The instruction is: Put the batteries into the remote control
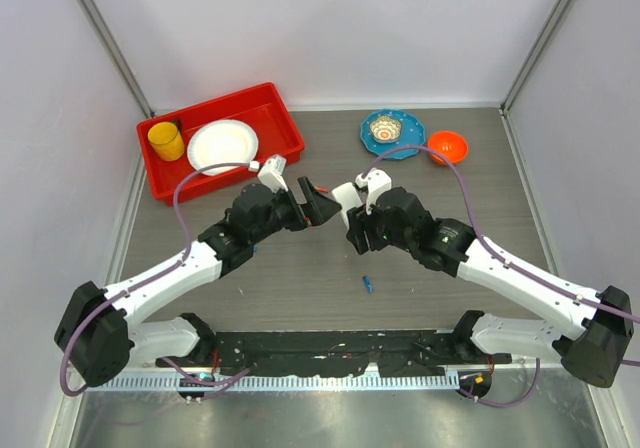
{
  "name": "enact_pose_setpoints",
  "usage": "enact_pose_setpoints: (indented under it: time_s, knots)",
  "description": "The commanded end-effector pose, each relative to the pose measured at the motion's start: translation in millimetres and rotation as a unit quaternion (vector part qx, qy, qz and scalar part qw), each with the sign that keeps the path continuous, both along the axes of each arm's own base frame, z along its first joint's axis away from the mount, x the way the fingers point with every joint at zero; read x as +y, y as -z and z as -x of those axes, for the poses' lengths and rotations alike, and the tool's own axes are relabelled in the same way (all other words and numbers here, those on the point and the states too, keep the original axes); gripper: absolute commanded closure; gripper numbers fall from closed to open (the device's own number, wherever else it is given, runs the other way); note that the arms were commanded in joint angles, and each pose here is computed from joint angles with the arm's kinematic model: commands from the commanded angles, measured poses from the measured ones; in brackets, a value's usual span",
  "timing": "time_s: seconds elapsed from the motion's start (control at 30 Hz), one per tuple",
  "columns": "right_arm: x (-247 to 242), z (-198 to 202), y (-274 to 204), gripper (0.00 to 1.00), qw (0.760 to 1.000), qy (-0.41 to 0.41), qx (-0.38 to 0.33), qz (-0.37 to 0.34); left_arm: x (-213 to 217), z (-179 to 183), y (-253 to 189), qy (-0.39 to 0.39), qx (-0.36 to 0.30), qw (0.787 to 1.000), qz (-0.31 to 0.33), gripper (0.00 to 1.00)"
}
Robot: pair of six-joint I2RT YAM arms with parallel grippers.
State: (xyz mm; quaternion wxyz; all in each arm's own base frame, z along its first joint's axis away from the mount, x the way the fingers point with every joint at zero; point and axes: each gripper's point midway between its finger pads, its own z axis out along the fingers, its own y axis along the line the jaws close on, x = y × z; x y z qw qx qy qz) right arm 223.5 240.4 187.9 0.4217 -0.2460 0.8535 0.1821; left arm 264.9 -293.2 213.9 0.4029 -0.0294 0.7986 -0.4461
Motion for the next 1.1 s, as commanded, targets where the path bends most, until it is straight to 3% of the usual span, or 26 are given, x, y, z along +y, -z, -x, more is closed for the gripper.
enact_pose_setpoints:
  time_s: [0.0,0.13,0.57,0.87,1.07]
  knots:
    - [16.2,-5.7,-22.2,0.70,0.999,-0.014,-0.026,-0.023,-17.5,-3.7,-36.7,0.012,-0.042,0.997,0.068,0.00]
    - [20.9,-4.2,-20.9,0.70,0.999,-0.021,-0.022,-0.026,-21.6,-4.9,-43.0,0.016,-0.053,0.995,0.084,0.02]
    - [36.6,0.6,-30.4,0.70,0.997,-0.041,-0.017,-0.065,-47.0,-0.6,-29.0,0.037,-0.044,0.991,0.123,0.38]
    - [43.3,5.1,-34.7,0.70,0.995,-0.052,-0.012,-0.090,-42.9,2.8,-29.2,0.030,-0.050,0.984,0.169,0.43]
    - [42.6,6.1,-34.6,0.70,0.994,-0.052,-0.011,-0.090,-42.9,3.2,-29.2,0.030,-0.051,0.984,0.170,0.58]
